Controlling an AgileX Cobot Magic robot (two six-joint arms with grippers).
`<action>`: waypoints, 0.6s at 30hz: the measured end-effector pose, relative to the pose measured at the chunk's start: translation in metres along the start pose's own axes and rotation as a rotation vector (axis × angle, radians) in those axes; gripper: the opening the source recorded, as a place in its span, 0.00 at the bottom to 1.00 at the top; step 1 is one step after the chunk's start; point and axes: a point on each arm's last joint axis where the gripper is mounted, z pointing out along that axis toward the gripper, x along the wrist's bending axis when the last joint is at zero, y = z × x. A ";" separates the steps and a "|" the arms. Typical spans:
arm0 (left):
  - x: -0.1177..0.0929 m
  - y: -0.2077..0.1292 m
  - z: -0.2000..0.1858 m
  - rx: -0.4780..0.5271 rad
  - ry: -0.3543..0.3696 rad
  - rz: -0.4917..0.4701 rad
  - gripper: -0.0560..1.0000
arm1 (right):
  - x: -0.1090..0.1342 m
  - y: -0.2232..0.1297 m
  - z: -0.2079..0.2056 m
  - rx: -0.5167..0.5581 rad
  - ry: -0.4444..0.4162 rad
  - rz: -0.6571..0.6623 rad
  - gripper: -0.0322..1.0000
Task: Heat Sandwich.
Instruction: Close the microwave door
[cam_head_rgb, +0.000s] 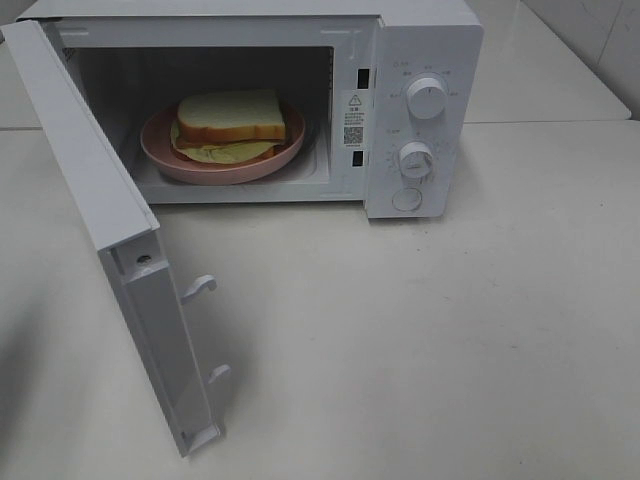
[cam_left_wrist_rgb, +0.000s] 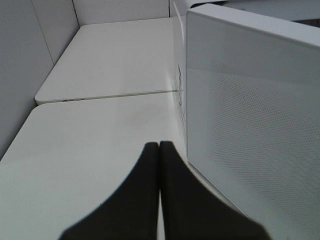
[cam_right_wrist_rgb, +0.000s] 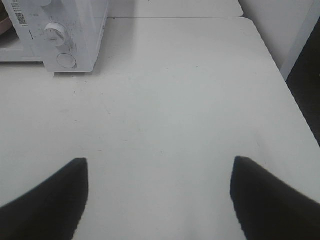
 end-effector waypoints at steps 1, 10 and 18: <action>-0.001 -0.002 0.004 0.006 -0.006 0.001 0.05 | 0.000 0.000 0.000 0.000 0.000 0.000 0.76; -0.008 -0.013 0.033 0.001 -0.091 -0.041 0.05 | 0.000 0.000 0.000 0.000 0.000 0.000 0.76; -0.021 -0.016 0.053 -0.021 -0.235 -0.018 0.05 | 0.000 0.000 0.000 0.000 0.000 0.000 0.76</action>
